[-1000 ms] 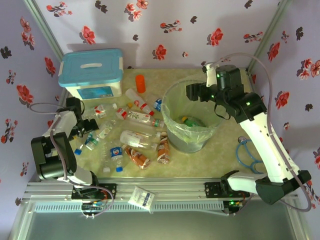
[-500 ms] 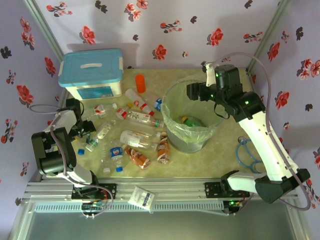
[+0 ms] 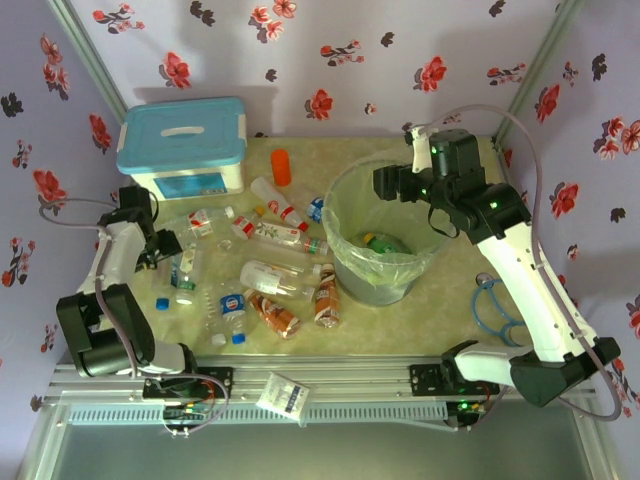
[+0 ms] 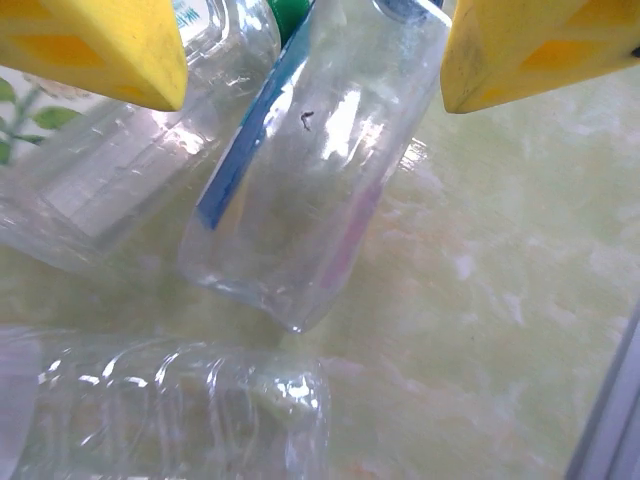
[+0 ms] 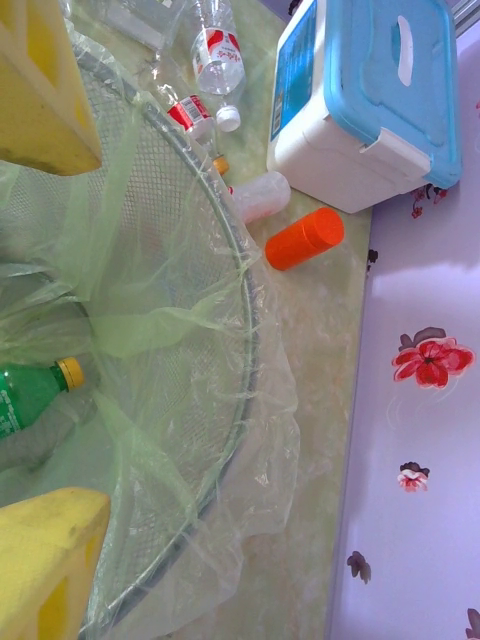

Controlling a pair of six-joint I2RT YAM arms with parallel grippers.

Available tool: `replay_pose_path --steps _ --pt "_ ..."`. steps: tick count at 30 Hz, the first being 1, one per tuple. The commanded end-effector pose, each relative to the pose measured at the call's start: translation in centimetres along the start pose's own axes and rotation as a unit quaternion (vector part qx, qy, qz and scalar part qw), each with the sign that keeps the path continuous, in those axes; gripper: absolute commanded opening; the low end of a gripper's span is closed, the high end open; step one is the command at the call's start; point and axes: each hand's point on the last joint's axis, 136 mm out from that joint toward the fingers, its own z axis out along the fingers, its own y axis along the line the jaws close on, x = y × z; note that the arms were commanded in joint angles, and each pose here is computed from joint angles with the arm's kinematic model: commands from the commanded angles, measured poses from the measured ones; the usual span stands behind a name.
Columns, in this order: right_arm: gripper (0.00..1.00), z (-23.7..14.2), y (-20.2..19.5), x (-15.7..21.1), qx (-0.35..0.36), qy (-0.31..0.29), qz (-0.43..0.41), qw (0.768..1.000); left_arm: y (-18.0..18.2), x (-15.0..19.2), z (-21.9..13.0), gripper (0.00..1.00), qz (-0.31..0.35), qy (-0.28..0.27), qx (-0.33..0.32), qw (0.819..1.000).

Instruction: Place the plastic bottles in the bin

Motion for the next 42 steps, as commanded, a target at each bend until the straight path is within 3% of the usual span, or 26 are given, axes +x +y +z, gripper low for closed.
replay_pose_path --steps 1,17,26,31,42 --pt "0.82 -0.5 -0.5 -0.5 0.012 -0.008 -0.003 1.0 1.4 0.2 -0.9 0.85 0.004 0.003 -0.027 1.0" --pt "0.82 0.2 -1.2 0.5 0.027 0.001 -0.011 1.0 0.1 2.0 6.0 0.88 -0.032 0.076 0.004 0.997" --pt "0.82 0.1 -1.3 0.5 0.028 0.001 -0.01 1.0 0.5 2.9 6.9 0.77 -0.028 0.086 -0.007 0.996" --pt "0.82 0.2 -1.2 0.4 0.026 0.004 -0.008 1.0 0.8 2.4 5.6 0.65 -0.029 0.073 -0.009 0.997" --pt "0.82 -0.3 -0.9 -0.2 0.017 -0.004 -0.006 1.0 1.2 -1.2 -1.7 0.58 -0.033 -0.017 0.008 0.999"
